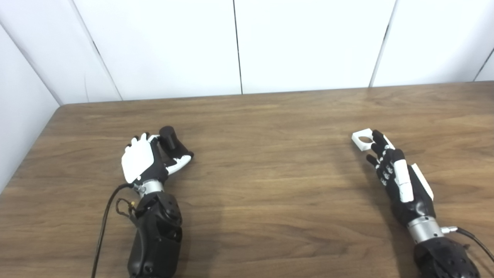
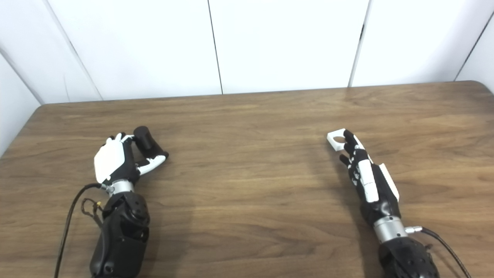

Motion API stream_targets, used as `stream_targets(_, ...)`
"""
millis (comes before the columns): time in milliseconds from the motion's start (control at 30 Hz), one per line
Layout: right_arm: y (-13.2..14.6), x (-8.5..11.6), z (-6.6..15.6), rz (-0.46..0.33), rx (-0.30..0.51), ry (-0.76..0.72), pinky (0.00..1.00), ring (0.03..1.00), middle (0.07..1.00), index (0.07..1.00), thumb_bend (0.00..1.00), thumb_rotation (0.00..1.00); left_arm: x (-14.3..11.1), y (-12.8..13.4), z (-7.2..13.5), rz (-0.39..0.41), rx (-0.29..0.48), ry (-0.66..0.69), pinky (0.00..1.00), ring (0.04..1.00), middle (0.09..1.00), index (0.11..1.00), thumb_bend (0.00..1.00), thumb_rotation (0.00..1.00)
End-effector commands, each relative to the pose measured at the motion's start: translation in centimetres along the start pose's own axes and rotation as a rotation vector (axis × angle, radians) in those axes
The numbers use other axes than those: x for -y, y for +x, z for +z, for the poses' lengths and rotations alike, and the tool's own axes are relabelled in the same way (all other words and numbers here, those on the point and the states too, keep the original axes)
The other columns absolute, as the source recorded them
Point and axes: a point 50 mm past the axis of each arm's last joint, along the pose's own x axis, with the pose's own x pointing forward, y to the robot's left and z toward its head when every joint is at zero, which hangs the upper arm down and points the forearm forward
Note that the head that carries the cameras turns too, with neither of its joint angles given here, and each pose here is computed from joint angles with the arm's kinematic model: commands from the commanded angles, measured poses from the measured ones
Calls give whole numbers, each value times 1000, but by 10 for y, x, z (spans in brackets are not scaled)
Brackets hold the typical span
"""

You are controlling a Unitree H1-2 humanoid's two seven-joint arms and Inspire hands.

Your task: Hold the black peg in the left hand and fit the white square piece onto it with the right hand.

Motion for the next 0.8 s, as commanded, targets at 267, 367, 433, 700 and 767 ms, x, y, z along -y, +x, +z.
stream_targets(267, -2, 1, 0, -1, 1, 11, 951, 1000, 1000, 955, 659, 1000, -20, 5, 7, 57, 43, -4, 1000, 1000, 930, 665, 756, 304)
stream_targets(367, -1, 3, 0, 0, 4, 13, 957, 1000, 1000, 955, 667, 1000, -20, 4, 6, 56, 46, -8, 1000, 1000, 927, 657, 750, 283)
stream_targets(433, -1, 3, 0, 4, 4, 10, 960, 1000, 1000, 957, 668, 1000, -19, 4, 6, 53, 46, -17, 1000, 1000, 928, 654, 746, 273)
stream_targets(700, -1, 6, 0, 9, 8, 16, 971, 1000, 1000, 959, 664, 1000, -17, 3, 6, 54, 52, -32, 1000, 1000, 929, 641, 740, 260)
stream_targets(767, -1, 6, 1, 12, 6, 18, 973, 1000, 1000, 960, 662, 1000, -17, 2, 6, 51, 54, -35, 1000, 1000, 930, 638, 739, 257)
